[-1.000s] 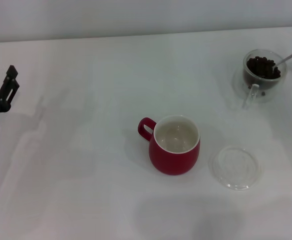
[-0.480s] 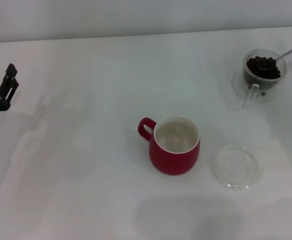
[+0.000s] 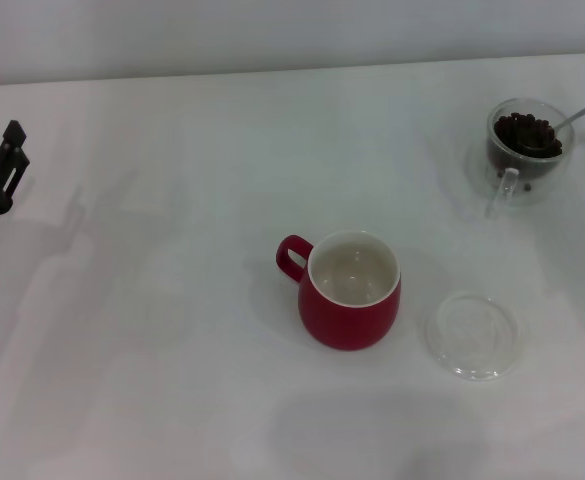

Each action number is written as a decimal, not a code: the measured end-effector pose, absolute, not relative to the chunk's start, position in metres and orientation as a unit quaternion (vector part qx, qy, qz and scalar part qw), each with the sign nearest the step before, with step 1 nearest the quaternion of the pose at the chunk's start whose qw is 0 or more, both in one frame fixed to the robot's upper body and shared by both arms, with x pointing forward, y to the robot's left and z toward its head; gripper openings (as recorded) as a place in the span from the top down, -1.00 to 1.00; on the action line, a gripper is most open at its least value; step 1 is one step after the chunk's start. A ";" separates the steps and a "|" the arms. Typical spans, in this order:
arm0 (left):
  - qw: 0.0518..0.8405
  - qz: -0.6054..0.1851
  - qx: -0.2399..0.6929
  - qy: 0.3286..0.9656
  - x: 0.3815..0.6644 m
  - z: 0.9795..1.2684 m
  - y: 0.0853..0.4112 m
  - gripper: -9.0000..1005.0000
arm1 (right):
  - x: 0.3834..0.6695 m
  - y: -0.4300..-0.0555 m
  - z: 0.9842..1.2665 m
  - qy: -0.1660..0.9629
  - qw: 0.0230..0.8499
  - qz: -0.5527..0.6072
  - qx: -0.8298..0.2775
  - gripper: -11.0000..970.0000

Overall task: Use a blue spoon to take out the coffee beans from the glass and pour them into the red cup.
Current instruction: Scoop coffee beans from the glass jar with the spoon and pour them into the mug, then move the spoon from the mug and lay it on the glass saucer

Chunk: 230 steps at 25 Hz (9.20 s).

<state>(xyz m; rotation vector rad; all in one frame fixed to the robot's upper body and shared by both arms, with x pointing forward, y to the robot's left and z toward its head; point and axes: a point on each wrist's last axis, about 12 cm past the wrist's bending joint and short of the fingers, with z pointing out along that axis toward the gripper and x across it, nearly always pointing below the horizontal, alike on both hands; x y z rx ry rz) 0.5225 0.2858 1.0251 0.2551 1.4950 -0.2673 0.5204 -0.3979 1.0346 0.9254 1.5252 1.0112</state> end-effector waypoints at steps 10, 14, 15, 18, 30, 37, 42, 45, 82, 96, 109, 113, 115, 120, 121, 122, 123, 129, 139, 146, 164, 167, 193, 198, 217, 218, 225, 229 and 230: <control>0.717 -0.121 0.116 0.677 0.524 1.025 0.285 -0.28 | 0.516 -0.391 1.035 0.641 0.518 0.436 0.361 0.70; 0.714 -0.117 0.117 0.680 0.525 1.025 0.286 -0.28 | 0.515 -0.386 1.032 0.648 0.511 0.439 0.356 0.70; 0.714 -0.116 0.118 0.680 0.525 1.025 0.287 -0.28 | 0.514 -0.385 1.032 0.650 0.509 0.439 0.354 0.70; 0.713 -0.114 0.118 0.681 0.525 1.024 0.288 -0.28 | 0.512 -0.381 1.031 0.650 0.506 0.447 0.348 0.70; 0.711 -0.108 0.113 0.685 0.523 1.022 0.291 -0.28 | 0.507 -0.368 1.029 0.654 0.490 0.473 0.331 0.70; 0.711 -0.106 0.112 0.686 0.522 1.022 0.292 -0.28 | 0.504 -0.357 1.026 0.658 0.470 0.493 0.320 0.70; 0.710 -0.106 0.112 0.687 0.522 1.022 0.293 -0.28 | 0.503 -0.353 1.027 0.655 0.466 0.504 0.315 0.70; 0.711 -0.106 0.112 0.686 0.522 1.022 0.293 -0.28 | 0.502 -0.351 1.028 0.652 0.465 0.513 0.310 0.70; 0.715 -0.103 0.103 0.684 0.524 1.024 0.294 -0.28 | 0.491 -0.325 1.022 0.666 0.421 0.552 0.272 0.70; 0.718 -0.108 0.105 0.680 0.528 1.026 0.290 -0.28 | 0.489 -0.313 1.018 0.678 0.397 0.562 0.259 0.70; 0.717 -0.110 0.109 0.680 0.528 1.026 0.289 -0.28 | 0.497 -0.296 1.023 0.689 0.379 0.580 0.213 0.70; 0.717 -0.110 0.109 0.680 0.525 1.025 0.290 -0.28 | 0.501 -0.288 1.024 0.695 0.372 0.583 0.196 0.70; 0.717 -0.109 0.109 0.680 0.524 1.024 0.290 -0.28 | 0.503 -0.285 1.025 0.697 0.372 0.583 0.191 0.70; 0.714 -0.110 0.108 0.683 0.520 1.022 0.290 -0.28 | 0.508 -0.285 1.025 0.705 0.379 0.571 0.182 0.70; 0.714 -0.110 0.107 0.683 0.520 1.022 0.290 -0.28 | 0.509 -0.285 1.025 0.706 0.381 0.569 0.181 0.70; 0.714 -0.110 0.107 0.683 0.519 1.021 0.290 -0.28 | 0.510 -0.286 1.026 0.708 0.384 0.566 0.177 0.70; 0.714 -0.110 0.107 0.684 0.519 1.021 0.291 -0.28 | 0.511 -0.287 1.027 0.708 0.387 0.564 0.174 0.70; 0.712 -0.108 0.104 0.686 0.517 1.020 0.292 -0.28 | 0.513 -0.288 1.032 0.710 0.407 0.558 0.137 0.70; 0.713 -0.108 0.102 0.685 0.516 1.020 0.293 -0.28 | 0.513 -0.281 1.038 0.715 0.416 0.558 0.063 0.70; 0.711 -0.108 0.099 0.688 0.512 1.017 0.293 -0.28 | 0.520 -0.279 1.042 0.721 0.426 0.545 0.037 0.70; 0.707 -0.105 0.089 0.693 0.508 1.014 0.295 -0.28 | 0.525 -0.275 1.056 0.707 0.477 0.513 -0.096 0.70; 0.707 -0.105 0.090 0.694 0.508 1.014 0.294 -0.28 | 0.525 -0.273 1.061 0.696 0.488 0.512 -0.125 0.70; 0.720 -0.097 0.074 0.683 0.520 1.022 0.297 -0.28 | 0.503 -0.348 1.071 0.653 0.531 0.535 0.079 0.70; 0.728 -0.103 0.072 0.674 0.527 1.027 0.293 -0.28 | 0.480 -0.367 1.061 0.663 0.550 0.499 0.094 0.70; 0.727 -0.105 0.076 0.674 0.535 1.031 0.289 -0.28 | 0.466 -0.345 1.028 0.726 0.547 0.416 0.014 0.70; 0.728 -0.105 0.076 0.674 0.535 1.031 0.289 -0.28 | 0.465 -0.345 1.027 0.729 0.547 0.411 0.011 0.70; 0.720 -0.102 0.079 0.682 0.547 1.033 0.286 -0.28 | 0.458 -0.352 1.023 0.739 0.545 0.396 0.014 0.70; 0.717 -0.099 0.079 0.685 0.551 1.034 0.285 -0.28 | 0.452 -0.356 1.022 0.740 0.542 0.397 0.021 0.70; 0.716 -0.098 0.078 0.686 0.552 1.034 0.285 -0.28 | 0.451 -0.356 1.022 0.741 0.541 0.397 0.021 0.70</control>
